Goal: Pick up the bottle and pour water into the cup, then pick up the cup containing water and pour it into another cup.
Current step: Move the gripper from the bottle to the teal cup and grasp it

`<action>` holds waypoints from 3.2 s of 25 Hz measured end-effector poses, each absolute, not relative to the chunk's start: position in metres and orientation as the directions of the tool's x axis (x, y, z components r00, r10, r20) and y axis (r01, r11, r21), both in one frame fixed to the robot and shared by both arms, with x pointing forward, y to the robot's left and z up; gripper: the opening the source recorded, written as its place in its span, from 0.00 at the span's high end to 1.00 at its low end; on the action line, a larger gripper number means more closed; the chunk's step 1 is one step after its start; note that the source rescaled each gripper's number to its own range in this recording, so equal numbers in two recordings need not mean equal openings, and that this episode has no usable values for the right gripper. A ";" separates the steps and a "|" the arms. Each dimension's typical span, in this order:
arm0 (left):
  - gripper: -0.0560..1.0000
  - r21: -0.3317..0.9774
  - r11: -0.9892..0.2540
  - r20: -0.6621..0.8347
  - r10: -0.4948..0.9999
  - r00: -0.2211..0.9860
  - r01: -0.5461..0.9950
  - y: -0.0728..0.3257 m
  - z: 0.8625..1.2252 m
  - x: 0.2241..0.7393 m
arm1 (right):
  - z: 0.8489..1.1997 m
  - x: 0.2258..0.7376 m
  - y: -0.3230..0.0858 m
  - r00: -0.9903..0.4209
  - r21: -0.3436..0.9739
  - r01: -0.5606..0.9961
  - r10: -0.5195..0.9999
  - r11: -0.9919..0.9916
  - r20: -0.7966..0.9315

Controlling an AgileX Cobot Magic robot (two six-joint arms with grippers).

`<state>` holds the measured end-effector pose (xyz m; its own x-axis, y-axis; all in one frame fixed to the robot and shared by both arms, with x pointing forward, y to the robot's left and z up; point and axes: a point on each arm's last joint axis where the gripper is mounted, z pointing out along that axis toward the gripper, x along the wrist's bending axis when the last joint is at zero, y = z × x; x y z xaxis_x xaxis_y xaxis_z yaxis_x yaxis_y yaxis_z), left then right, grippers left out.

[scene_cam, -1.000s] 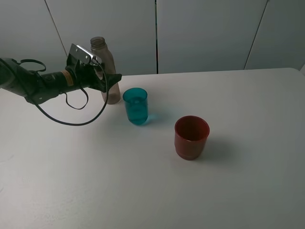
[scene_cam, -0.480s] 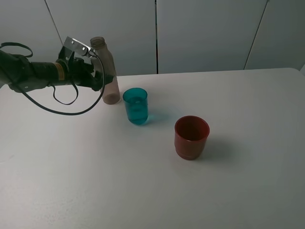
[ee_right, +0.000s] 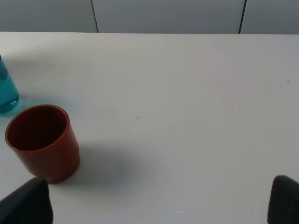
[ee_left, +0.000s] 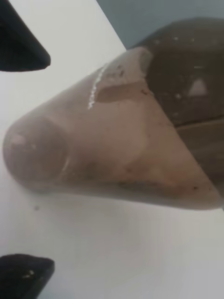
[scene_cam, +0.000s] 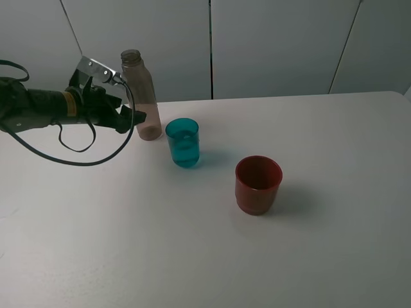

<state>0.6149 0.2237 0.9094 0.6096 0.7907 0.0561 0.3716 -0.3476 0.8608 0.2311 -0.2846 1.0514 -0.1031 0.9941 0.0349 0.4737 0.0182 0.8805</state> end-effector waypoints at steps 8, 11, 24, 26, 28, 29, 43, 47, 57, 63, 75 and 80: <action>0.01 0.836 -0.370 0.071 0.806 0.588 0.406 0.231 0.926 0.576 | 1.051 0.231 -0.285 -0.103 0.881 0.474 0.994 0.018 0.035; 0.01 0.821 -0.393 0.073 0.792 0.606 0.414 0.232 0.925 0.558 | 1.051 0.231 -0.285 -0.103 0.881 0.474 0.994 0.018 0.035; 0.01 0.839 -0.435 0.037 0.645 0.763 0.326 0.218 0.910 0.539 | 1.051 0.231 -0.285 -0.103 0.881 0.474 0.994 0.018 0.035; 0.01 0.837 -0.432 0.015 0.631 0.776 0.335 0.217 0.903 0.539 | 1.051 0.231 -0.285 -0.103 0.881 0.474 0.994 0.018 0.035; 0.01 0.833 -0.437 0.003 0.617 0.787 0.340 0.216 0.895 0.539 | 1.051 0.231 -0.285 -0.103 0.881 0.474 0.994 0.018 0.035; 0.01 0.832 -0.441 0.001 0.609 0.793 0.337 0.215 0.892 0.538 | 1.051 0.231 -0.285 -0.103 0.881 0.474 0.994 0.018 0.035; 0.01 0.851 -0.437 -0.009 0.541 0.841 0.290 0.207 0.872 0.561 | 1.051 0.231 -0.285 -0.103 0.881 0.474 0.994 0.018 0.035; 0.01 0.865 -0.425 -0.006 0.521 0.854 0.266 0.204 0.871 0.568 | 1.051 0.231 -0.285 -0.103 0.881 0.474 0.994 0.018 0.035; 0.01 0.886 -0.388 -0.041 0.482 0.875 0.255 0.199 0.859 0.574 | 1.051 0.231 -0.285 -0.103 0.881 0.474 0.994 0.018 0.035; 0.01 0.900 -0.367 -0.047 0.458 0.888 0.237 0.196 0.855 0.576 | 1.051 0.231 -0.285 -0.103 0.881 0.474 0.994 0.018 0.035; 0.01 0.910 -0.363 -0.033 0.421 0.906 0.202 0.182 0.849 0.587 | 1.051 0.231 -0.285 -0.103 0.881 0.474 0.994 0.018 0.035; 0.01 0.912 -0.357 -0.034 0.429 0.903 0.204 0.182 0.849 0.588 | 1.051 0.231 -0.285 -0.103 0.881 0.474 0.994 0.018 0.035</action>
